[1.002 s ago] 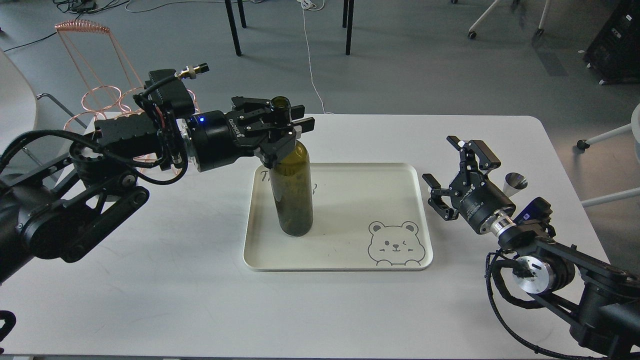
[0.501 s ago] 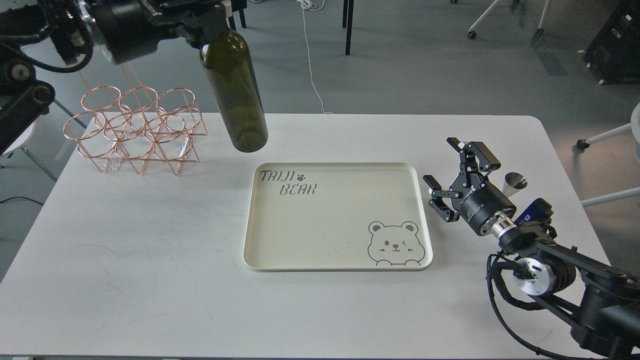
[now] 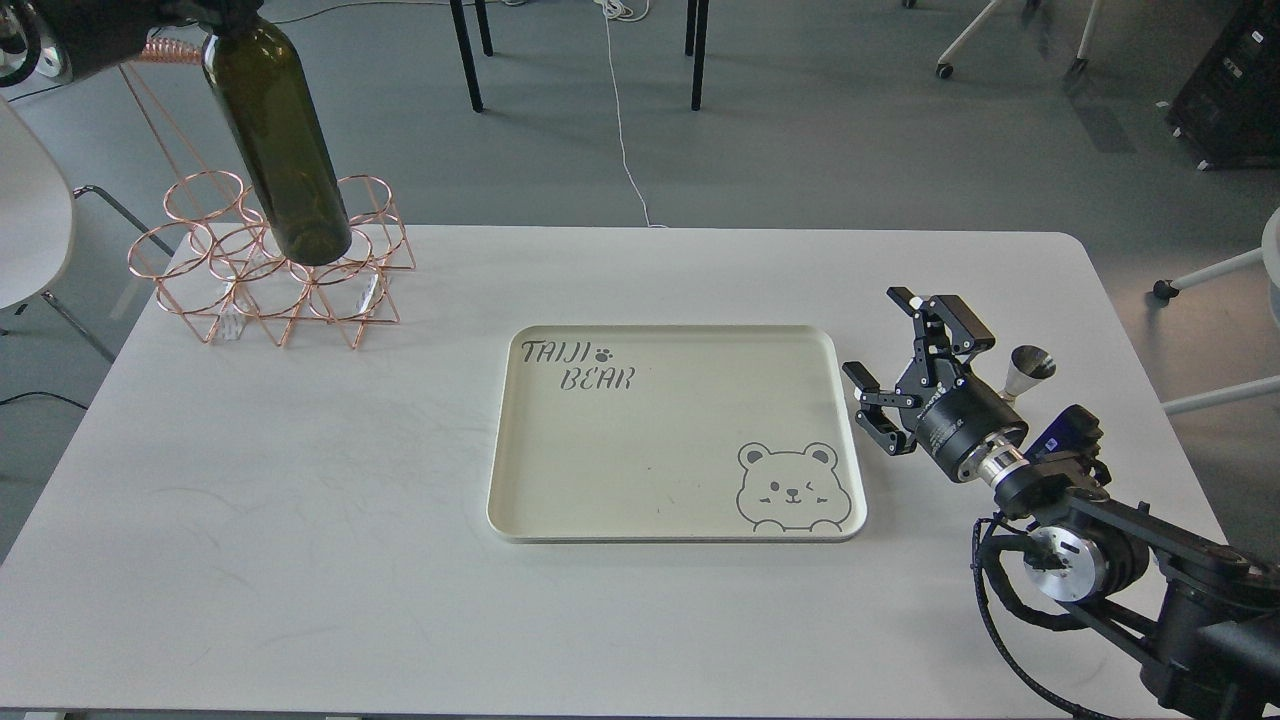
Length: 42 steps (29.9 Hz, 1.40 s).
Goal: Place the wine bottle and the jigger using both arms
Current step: 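Lower the bottle into a slot of the copper rack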
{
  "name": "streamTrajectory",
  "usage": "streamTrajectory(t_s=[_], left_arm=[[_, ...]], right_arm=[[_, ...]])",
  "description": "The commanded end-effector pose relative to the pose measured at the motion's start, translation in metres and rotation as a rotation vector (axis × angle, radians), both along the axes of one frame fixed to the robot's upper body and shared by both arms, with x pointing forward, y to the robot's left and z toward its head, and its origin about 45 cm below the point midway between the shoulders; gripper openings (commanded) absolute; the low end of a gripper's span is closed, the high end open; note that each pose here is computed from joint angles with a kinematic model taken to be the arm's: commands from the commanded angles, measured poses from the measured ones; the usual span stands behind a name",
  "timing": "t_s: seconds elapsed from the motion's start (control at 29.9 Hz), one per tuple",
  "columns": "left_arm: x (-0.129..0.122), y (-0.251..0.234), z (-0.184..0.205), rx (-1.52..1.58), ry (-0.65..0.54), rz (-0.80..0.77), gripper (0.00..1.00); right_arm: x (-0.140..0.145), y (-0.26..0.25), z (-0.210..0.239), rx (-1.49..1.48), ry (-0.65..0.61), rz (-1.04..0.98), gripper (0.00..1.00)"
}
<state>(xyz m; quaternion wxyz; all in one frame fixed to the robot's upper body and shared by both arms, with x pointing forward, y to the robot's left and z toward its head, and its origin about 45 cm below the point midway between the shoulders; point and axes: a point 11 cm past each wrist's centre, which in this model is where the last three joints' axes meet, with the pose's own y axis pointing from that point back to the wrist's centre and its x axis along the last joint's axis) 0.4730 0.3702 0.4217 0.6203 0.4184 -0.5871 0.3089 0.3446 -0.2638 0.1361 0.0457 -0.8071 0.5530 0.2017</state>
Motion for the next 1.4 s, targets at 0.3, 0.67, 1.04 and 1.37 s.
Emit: streamTrajectory(t_s=[0.3, 0.67, 1.04, 1.37], left_arm=[[0.007, 0.008, -0.017, -0.008, 0.021, 0.039, 0.16], [0.006, 0.01, -0.019, 0.009, 0.032, 0.04, 0.09], [0.006, 0.009, -0.025, 0.02, 0.048, 0.039, 0.1], [0.006, 0.009, -0.032, 0.017, 0.06, 0.041, 0.1]], right_arm=[[-0.002, -0.002, -0.001, 0.001, 0.005, -0.006, 0.99], [-0.002, -0.002, -0.001, 0.0, 0.004, -0.005, 0.99], [-0.003, -0.003, -0.002, 0.0, 0.008, -0.007, 0.99], [-0.004, -0.003, -0.003, 0.0, 0.01, -0.006, 0.99]])
